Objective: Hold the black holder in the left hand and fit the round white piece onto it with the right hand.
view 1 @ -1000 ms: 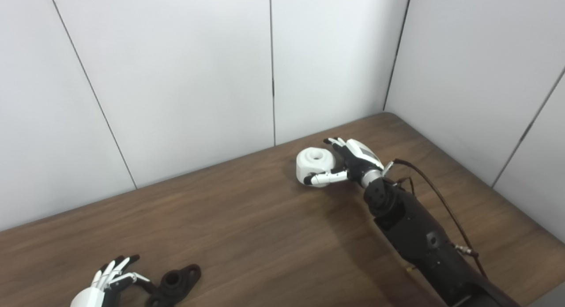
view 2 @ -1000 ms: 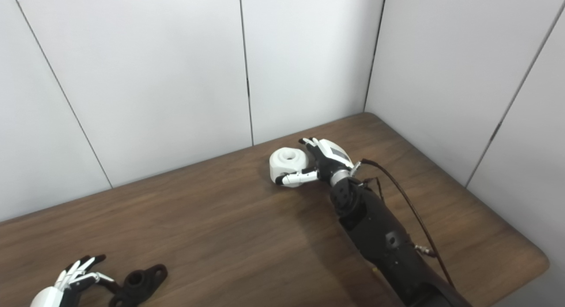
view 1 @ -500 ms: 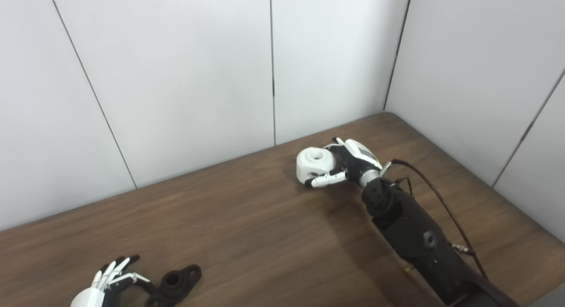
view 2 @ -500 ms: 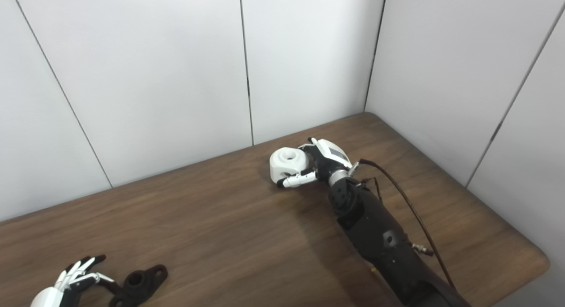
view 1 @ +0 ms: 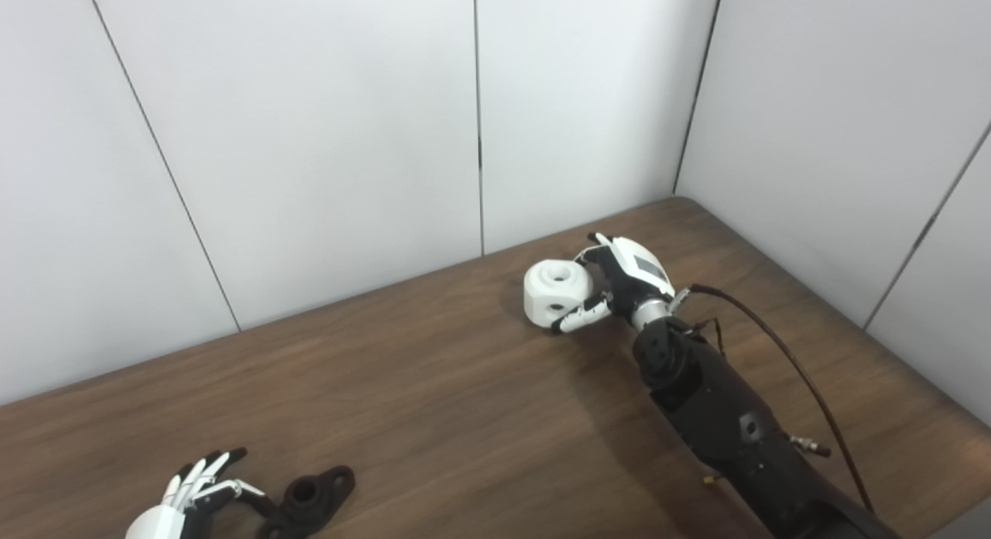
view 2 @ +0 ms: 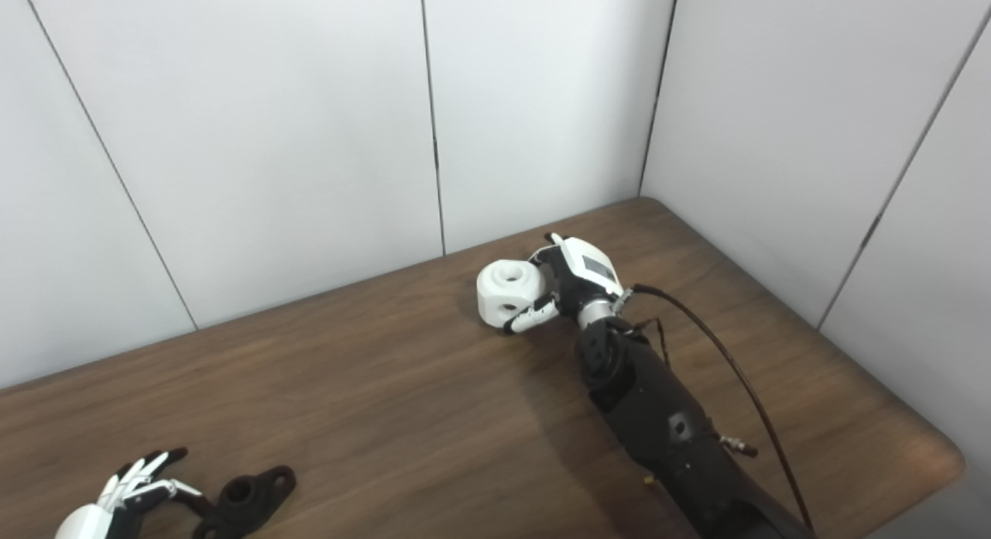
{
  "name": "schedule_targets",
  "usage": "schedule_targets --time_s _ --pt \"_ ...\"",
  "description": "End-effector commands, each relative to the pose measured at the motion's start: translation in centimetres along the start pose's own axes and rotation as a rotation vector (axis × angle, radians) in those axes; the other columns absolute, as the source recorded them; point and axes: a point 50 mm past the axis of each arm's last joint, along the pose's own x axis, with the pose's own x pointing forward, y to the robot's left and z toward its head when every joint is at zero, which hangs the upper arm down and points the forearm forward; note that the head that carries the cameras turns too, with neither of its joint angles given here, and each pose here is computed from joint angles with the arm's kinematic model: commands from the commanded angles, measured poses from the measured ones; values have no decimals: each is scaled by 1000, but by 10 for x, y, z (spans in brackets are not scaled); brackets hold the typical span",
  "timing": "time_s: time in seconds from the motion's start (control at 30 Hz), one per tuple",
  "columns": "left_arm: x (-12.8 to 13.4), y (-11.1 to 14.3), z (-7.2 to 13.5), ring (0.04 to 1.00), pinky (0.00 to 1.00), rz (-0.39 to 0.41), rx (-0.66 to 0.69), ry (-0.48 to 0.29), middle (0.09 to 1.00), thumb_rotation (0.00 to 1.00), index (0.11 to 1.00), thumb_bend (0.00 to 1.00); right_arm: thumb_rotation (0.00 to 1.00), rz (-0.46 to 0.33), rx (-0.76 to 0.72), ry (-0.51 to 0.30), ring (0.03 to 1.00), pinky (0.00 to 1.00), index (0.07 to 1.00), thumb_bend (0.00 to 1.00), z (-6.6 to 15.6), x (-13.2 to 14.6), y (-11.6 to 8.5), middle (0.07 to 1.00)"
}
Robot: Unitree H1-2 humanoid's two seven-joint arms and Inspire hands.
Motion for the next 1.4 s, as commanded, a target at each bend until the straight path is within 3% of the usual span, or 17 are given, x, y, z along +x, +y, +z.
schedule_targets --time_s 0.0,0.27,0.47,0.73,1.13,1.37 --pt "-9 0 -2 951 1000 -7 0 -13 898 47 481 512 141 -80 0 -67 998 838 481 505 14 7 -18 950" --pt "-8 -1 2 958 1000 -11 9 -19 900 47 481 513 142 -76 4 -102 997 835 481 506 19 0 -26 952" --pt "-7 0 10 950 1000 -23 13 -19 899 48 482 514 144 -71 -43 -229 987 828 482 505 36 -20 -38 949" --pt "-5 1 16 946 1000 -43 31 2 906 50 484 514 141 -23 21 -401 1000 835 480 504 67 -60 -32 971" --pt "5 -7 25 940 1000 -28 40 -10 893 46 483 515 141 104 135 -598 1000 838 481 503 106 -112 -17 989" --pt "10 -10 34 950 1000 -28 50 -11 899 46 483 515 141 245 205 -754 1000 852 480 502 136 -147 1 995"
